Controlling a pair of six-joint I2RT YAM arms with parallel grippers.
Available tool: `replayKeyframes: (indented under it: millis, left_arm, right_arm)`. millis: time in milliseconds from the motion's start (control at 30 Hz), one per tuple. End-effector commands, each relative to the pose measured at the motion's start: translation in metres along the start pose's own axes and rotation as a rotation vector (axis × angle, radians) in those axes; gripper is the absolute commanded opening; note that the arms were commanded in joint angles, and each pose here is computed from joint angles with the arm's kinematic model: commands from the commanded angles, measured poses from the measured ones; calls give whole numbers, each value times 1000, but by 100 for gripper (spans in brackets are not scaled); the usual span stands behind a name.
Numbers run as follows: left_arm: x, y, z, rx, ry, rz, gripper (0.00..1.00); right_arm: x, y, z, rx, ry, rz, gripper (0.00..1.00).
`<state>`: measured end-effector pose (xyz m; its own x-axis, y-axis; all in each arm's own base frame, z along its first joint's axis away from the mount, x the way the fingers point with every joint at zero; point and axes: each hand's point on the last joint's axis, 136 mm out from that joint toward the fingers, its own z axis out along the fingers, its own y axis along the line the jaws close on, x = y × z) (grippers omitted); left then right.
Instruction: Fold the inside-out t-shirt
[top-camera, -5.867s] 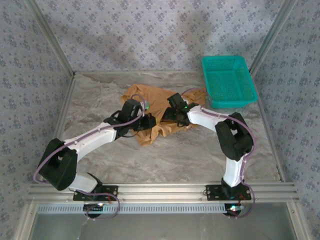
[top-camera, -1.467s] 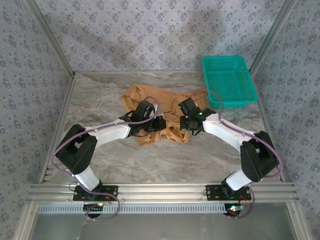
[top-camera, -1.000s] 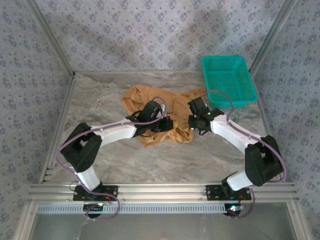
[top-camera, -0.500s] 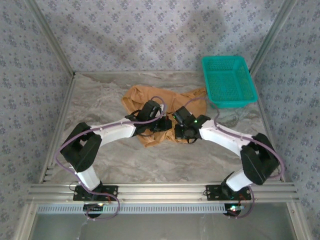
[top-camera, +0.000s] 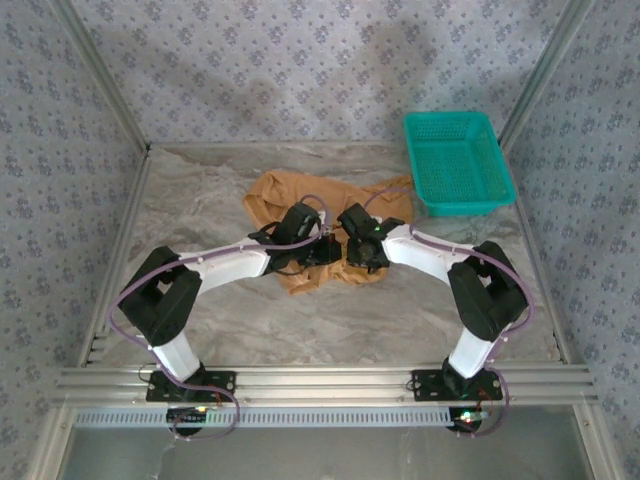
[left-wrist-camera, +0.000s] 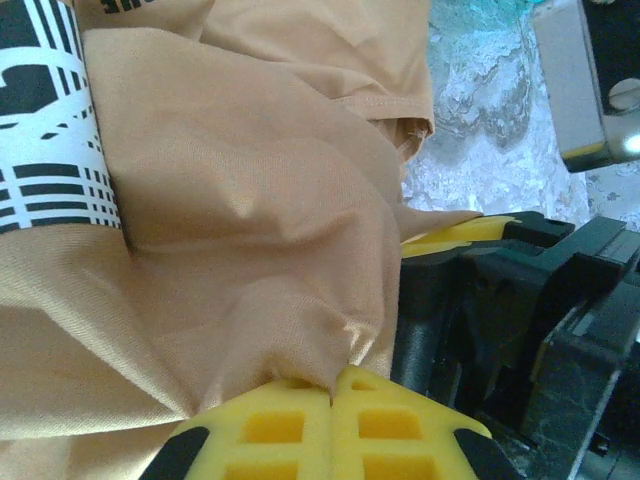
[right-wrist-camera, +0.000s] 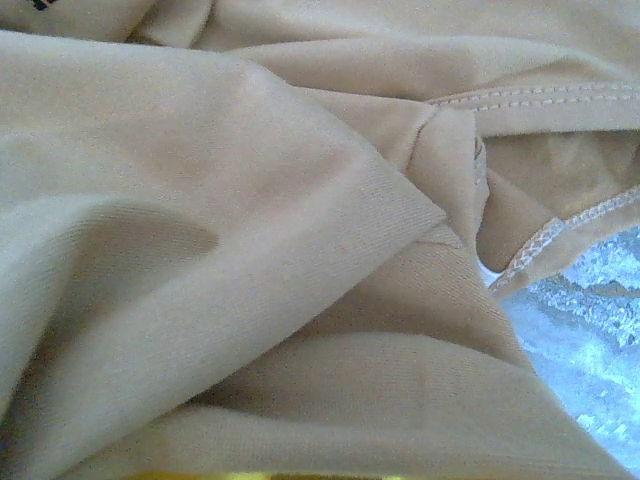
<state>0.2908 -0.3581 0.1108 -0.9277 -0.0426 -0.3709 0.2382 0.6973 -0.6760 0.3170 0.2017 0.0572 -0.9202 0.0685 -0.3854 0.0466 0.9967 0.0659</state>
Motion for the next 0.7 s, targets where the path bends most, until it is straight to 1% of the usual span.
replayKeyframes:
  millis: [0,133,233,300,333,400,433,467,567,600,667]
  left_arm:
    - [-4,-2,-8,6,-21,17,0]
    - [-4,-3,-8,9,-20,17,0]
    - [-3,-4,-9,11,-18,16,0]
    - [-2,-3,-9,11,-17,16,0]
    - [-2,-3,-9,10,-16,16,0]
    - [-1,-2,-9,6,-16,14,0]
    - [-1,-1,-9,3,-16,15,0]
    - [-2,0,-9,-2,-16,16,0]
    - [-5,3,-8,-14,-22,16,0]
    - [-7,4,-7,-17,-21,15,0]
    - [-13,5,-5,-17,-24,15,0]
  right_arm:
    - [-10,-5,1,28,-23,25,37]
    - [-14,-6,7,34,-18,41,44]
    - [-17,-6,14,41,-12,55,44]
    - [-19,-6,19,47,-5,62,37]
    - [-21,-6,19,47,-6,66,30]
    - [-22,-6,18,44,-5,63,12]
    - [-22,-6,15,43,-6,61,4]
    - [-23,-6,11,37,-10,57,0]
    - [-24,-2,-6,-2,-9,47,0]
    - [-34,7,-21,-44,-31,44,0]
    - [-35,12,-39,-88,-25,16,0]
